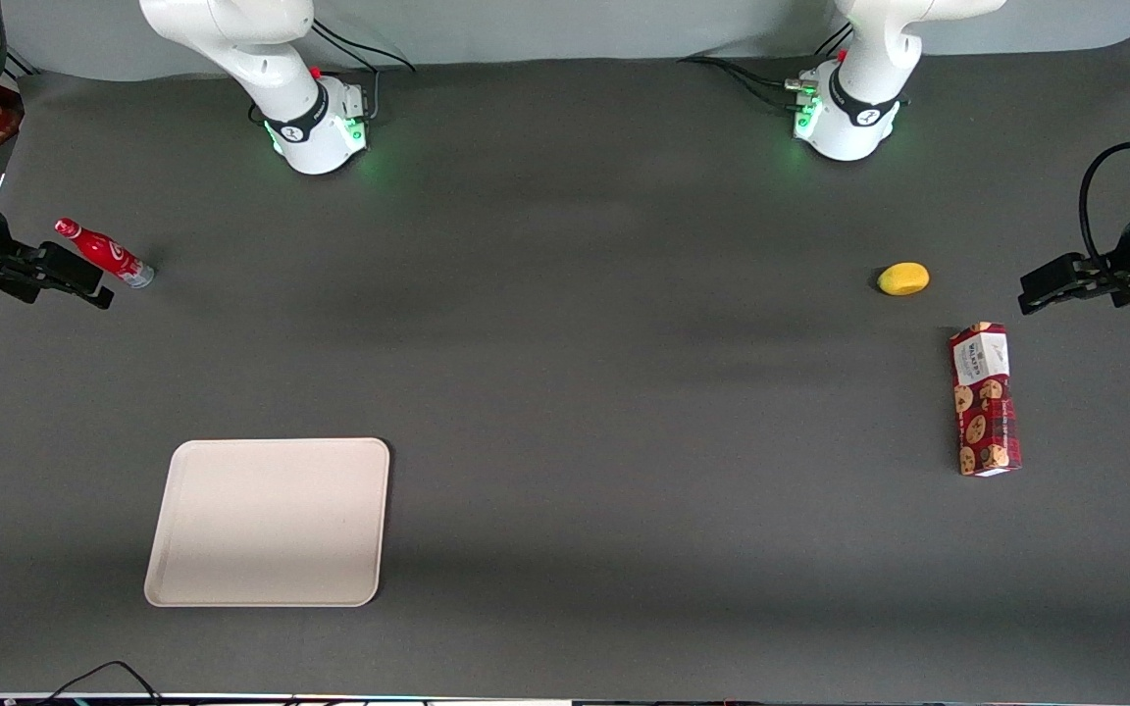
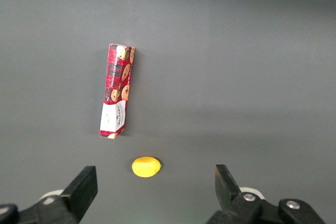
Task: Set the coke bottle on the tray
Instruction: 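Lower the open right gripper over the cap end of the red Coca-Cola bottle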
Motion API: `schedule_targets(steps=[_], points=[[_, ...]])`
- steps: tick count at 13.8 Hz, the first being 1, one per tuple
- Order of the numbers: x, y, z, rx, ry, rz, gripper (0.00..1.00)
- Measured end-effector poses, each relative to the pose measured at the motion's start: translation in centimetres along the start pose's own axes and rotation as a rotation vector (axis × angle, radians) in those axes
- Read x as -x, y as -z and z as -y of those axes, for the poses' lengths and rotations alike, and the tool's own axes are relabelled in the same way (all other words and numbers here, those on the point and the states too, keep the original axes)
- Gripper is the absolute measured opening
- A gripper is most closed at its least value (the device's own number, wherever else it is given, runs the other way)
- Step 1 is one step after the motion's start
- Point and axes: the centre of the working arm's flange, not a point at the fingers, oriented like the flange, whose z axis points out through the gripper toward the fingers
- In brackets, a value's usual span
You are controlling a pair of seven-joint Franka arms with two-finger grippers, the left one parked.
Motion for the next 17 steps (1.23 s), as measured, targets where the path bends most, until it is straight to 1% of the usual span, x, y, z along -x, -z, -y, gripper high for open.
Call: schedule_targets(steps=[5,6,7,8,10,11,12,13,14,15,17], points=[[0.1,-0.4,0.0,0.001,0.0,0.009,1.0],[0.2,-0.7,-0.1,0.002,-0.002,0.021,1.0],[0.4,-1.3,-0.6,0.008,-0.009,0.048,1.0],[0.7,-2.1,-1.5,0.028,-0.018,0.08,1.0],[1.3,-4.3,-4.1,0.103,-0.039,0.138,1.0],[1.7,-5.6,-5.4,0.125,-0.049,0.165,1.0],[2.0,-6.6,-6.8,0.132,-0.053,0.189,1.0],[2.4,-7.2,-8.5,0.129,-0.046,0.207,1.0],[2.7,-7.8,-10.5,0.12,-0.04,0.221,1.0],[3.2,-8.5,-12.6,0.109,-0.036,0.225,1.0],[4.7,-10.5,-16.5,0.112,-0.019,0.208,1.0]])
